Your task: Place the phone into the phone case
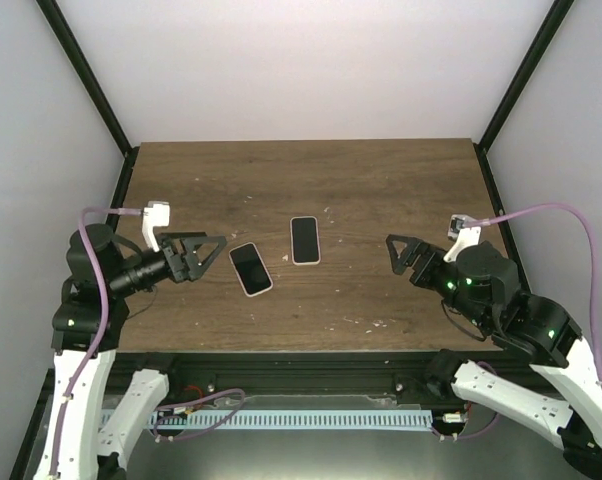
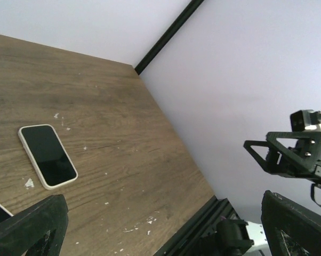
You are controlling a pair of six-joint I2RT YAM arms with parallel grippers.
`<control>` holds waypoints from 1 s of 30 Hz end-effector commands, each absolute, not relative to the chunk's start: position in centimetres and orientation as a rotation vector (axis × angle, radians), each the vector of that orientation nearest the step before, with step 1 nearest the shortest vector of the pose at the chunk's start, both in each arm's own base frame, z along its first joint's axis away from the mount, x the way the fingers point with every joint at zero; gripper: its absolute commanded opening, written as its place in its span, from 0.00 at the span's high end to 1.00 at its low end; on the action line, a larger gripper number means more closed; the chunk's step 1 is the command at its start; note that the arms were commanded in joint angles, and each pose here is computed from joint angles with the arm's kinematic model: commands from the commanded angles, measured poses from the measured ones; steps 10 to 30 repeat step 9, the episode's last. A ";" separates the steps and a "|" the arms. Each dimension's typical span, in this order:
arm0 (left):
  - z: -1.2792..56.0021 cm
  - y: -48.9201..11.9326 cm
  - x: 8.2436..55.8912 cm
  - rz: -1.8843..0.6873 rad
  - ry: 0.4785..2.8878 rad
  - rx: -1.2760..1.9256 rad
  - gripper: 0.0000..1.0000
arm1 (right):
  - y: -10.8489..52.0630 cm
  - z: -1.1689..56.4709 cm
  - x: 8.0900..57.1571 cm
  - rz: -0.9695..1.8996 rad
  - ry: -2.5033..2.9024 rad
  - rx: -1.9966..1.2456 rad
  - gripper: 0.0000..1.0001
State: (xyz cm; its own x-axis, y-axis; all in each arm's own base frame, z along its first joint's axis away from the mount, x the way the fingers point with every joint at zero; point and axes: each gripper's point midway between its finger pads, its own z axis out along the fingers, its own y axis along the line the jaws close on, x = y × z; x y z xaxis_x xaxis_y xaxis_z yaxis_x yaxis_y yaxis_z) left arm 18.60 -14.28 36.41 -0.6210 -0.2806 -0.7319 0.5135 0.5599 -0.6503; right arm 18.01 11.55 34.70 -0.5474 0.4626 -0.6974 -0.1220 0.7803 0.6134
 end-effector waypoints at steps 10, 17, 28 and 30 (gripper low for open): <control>38.1 -15.3 17.5 -1.237 1.857 0.277 0.00 | 11.9 34.7 18.0 0.802 2.011 0.251 0.00; 38.1 -15.3 17.5 -1.237 1.857 0.277 0.00 | 11.9 34.7 18.0 0.802 2.011 0.251 0.00; 38.1 -15.3 17.5 -1.237 1.857 0.277 0.00 | 11.9 34.7 18.0 0.802 2.011 0.251 0.00; 38.1 -15.3 17.5 -1.237 1.857 0.277 0.00 | 11.9 34.7 18.0 0.802 2.011 0.251 0.00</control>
